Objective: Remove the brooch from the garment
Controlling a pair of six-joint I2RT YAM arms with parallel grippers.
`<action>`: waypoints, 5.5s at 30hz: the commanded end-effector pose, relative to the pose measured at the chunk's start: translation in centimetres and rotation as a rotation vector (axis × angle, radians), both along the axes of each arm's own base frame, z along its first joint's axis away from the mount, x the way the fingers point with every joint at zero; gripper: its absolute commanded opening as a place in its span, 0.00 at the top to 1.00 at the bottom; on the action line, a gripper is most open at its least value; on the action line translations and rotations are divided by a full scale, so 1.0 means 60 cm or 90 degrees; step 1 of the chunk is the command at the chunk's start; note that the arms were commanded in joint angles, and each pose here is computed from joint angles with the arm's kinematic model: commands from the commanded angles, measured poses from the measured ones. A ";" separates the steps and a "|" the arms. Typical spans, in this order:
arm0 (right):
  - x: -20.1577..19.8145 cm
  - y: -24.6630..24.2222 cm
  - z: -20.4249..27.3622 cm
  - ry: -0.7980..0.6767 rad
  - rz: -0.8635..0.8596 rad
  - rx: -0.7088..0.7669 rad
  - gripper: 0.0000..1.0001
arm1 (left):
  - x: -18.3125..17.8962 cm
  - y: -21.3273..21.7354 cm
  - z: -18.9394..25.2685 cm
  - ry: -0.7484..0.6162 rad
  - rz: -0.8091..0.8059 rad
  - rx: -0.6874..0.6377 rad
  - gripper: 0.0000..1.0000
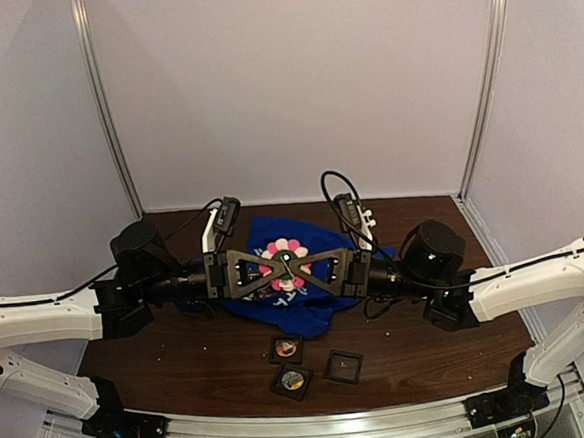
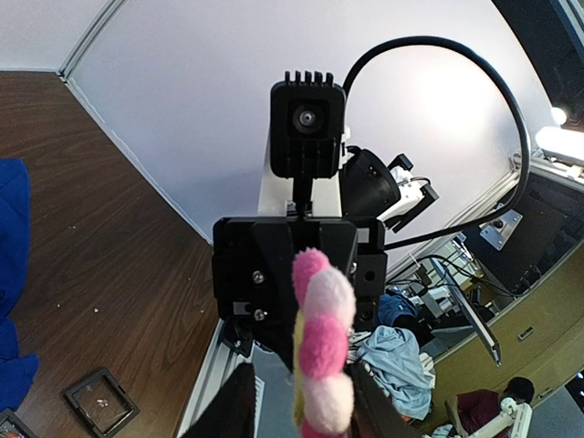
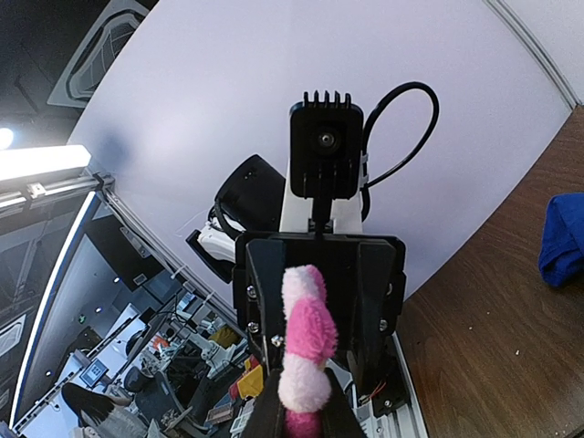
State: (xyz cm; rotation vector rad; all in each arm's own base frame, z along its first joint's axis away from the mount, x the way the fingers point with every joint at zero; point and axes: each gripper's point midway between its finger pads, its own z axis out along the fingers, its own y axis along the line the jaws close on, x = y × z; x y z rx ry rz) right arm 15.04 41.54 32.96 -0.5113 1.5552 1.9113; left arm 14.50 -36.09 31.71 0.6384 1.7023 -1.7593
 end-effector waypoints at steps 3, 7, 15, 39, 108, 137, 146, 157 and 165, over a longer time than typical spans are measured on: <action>-0.006 0.010 0.003 -0.015 0.019 -0.006 1.00 | -0.001 -0.008 0.018 -0.016 -0.010 -0.012 0.68; -0.006 0.011 0.002 -0.015 0.022 -0.008 1.00 | -0.002 -0.010 0.019 -0.015 -0.014 -0.013 0.70; -0.007 0.014 0.000 -0.015 0.026 -0.014 1.00 | -0.003 -0.010 0.021 -0.016 -0.017 -0.017 0.91; 0.011 -0.025 -0.019 -0.101 -0.076 -0.139 0.27 | -0.012 0.005 0.025 -0.017 -0.014 -0.021 1.00; -0.015 0.017 -0.041 -0.026 0.047 -0.121 1.00 | -0.031 0.008 -0.016 -0.005 -0.052 0.064 0.89; -0.035 0.023 -0.064 -0.048 0.099 -0.158 1.00 | -0.030 0.003 -0.011 -0.002 -0.057 0.045 1.00; -0.016 -0.018 -0.045 -0.134 -0.001 -0.192 0.45 | -0.027 0.012 -0.005 0.020 -0.036 0.061 1.00; 0.008 -0.026 -0.118 -0.186 -0.079 -0.288 0.16 | -0.044 0.018 -0.001 0.023 -0.065 0.081 1.00; -0.010 -0.002 -0.132 -0.205 -0.045 -0.303 0.15 | -0.042 0.015 0.001 0.024 -0.066 0.082 1.00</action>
